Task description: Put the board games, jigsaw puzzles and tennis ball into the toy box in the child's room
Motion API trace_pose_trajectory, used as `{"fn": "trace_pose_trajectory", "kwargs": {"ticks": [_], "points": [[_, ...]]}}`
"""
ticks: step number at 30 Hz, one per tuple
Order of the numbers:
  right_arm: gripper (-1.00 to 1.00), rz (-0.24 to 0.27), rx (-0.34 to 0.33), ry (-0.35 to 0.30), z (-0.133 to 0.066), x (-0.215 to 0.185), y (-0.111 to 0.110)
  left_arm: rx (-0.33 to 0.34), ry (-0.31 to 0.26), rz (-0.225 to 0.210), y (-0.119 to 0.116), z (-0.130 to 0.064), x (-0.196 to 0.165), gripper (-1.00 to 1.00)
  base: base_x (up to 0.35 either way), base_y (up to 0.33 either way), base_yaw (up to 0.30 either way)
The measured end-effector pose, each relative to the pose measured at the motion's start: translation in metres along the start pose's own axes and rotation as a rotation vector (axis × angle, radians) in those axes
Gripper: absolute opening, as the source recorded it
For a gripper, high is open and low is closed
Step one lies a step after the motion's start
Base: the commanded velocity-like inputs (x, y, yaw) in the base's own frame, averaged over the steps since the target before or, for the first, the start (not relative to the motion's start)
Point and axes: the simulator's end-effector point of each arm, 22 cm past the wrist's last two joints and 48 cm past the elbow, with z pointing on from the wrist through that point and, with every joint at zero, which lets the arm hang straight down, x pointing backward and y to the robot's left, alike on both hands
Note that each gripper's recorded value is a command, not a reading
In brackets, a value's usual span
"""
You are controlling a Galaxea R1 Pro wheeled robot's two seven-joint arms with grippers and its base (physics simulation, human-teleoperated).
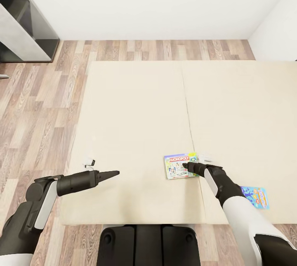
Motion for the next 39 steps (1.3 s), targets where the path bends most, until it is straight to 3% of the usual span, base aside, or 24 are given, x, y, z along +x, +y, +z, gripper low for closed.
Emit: {"fn": "trace_pose_trajectory", "kwargs": {"ticks": [14, 39], "points": [[1.00, 0.001, -0.001, 0.000, 0.0001, 0.0001, 0.0010, -0.001, 0.000, -0.001, 0.0002, -0.0004, -0.0001, 1.00, 0.000, 0.020, 0.000], [1.00, 0.001, -0.001, 0.000, 0.0001, 0.0002, 0.0007, -0.001, 0.000, -0.001, 0.0001, -0.0002, 0.0000, 1.00, 0.000, 0.153, 0.000]]}}
